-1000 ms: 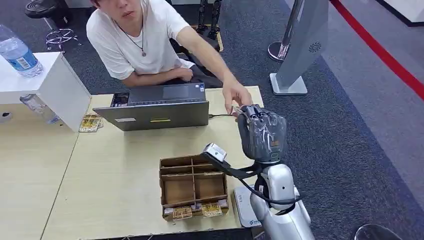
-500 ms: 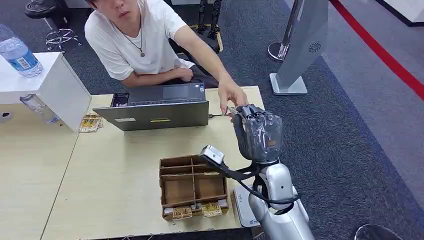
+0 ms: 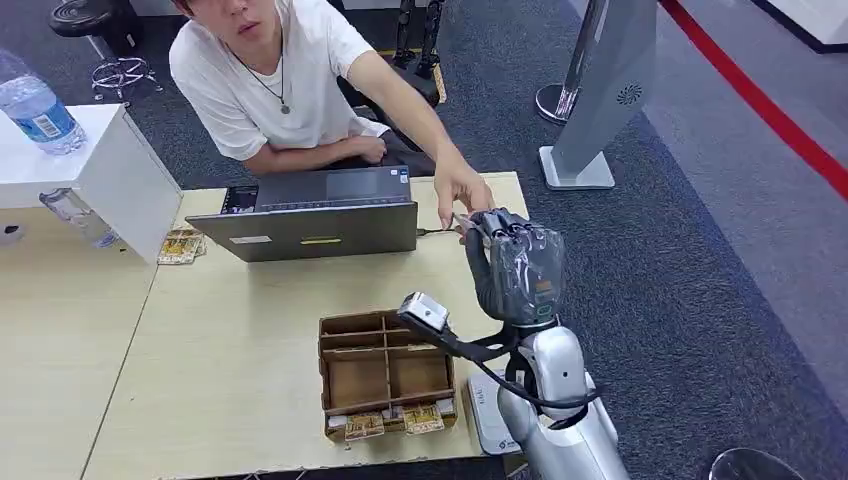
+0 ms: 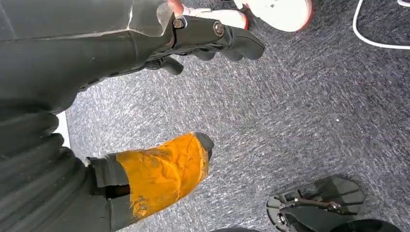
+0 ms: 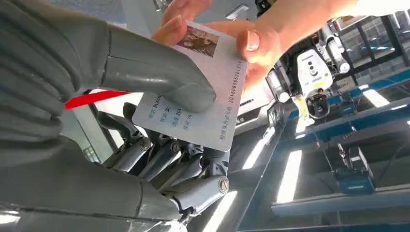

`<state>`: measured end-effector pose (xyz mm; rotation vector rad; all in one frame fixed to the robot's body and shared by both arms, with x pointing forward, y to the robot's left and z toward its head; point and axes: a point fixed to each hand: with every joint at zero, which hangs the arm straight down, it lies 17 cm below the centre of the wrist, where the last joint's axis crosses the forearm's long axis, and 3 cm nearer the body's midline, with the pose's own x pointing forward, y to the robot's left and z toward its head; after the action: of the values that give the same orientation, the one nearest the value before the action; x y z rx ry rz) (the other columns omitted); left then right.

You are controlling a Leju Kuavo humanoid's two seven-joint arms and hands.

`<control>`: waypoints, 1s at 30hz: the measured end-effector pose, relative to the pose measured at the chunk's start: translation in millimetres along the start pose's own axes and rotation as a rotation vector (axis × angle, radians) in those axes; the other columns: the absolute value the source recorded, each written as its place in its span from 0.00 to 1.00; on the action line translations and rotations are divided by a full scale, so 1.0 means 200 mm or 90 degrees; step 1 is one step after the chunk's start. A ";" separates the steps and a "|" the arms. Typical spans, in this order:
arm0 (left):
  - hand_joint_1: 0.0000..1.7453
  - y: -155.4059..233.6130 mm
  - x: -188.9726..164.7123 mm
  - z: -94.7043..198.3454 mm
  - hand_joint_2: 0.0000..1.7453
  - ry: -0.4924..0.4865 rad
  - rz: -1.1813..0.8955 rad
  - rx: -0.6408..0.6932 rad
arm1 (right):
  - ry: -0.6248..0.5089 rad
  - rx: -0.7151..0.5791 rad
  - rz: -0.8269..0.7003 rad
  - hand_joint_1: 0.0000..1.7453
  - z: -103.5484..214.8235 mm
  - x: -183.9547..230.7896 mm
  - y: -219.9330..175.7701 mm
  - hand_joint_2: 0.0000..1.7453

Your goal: Pass the card to the sensor for recognition and then transmit it.

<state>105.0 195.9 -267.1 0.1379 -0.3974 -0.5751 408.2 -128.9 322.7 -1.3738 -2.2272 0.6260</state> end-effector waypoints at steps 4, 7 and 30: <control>0.00 0.00 0.00 0.00 1.00 0.000 0.000 0.000 | -0.001 0.000 0.002 1.00 0.00 0.00 0.00 1.00; 0.00 0.00 0.00 0.00 1.00 0.000 0.000 0.000 | -0.001 0.000 0.003 1.00 0.00 0.00 0.00 1.00; 0.00 0.01 0.00 0.00 1.00 0.001 0.001 0.001 | -0.001 -0.002 0.006 1.00 -0.01 0.00 0.00 1.00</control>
<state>105.0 197.3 -267.3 0.1392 -0.3967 -0.5724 408.6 -128.8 324.0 -1.3853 -2.2254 0.6281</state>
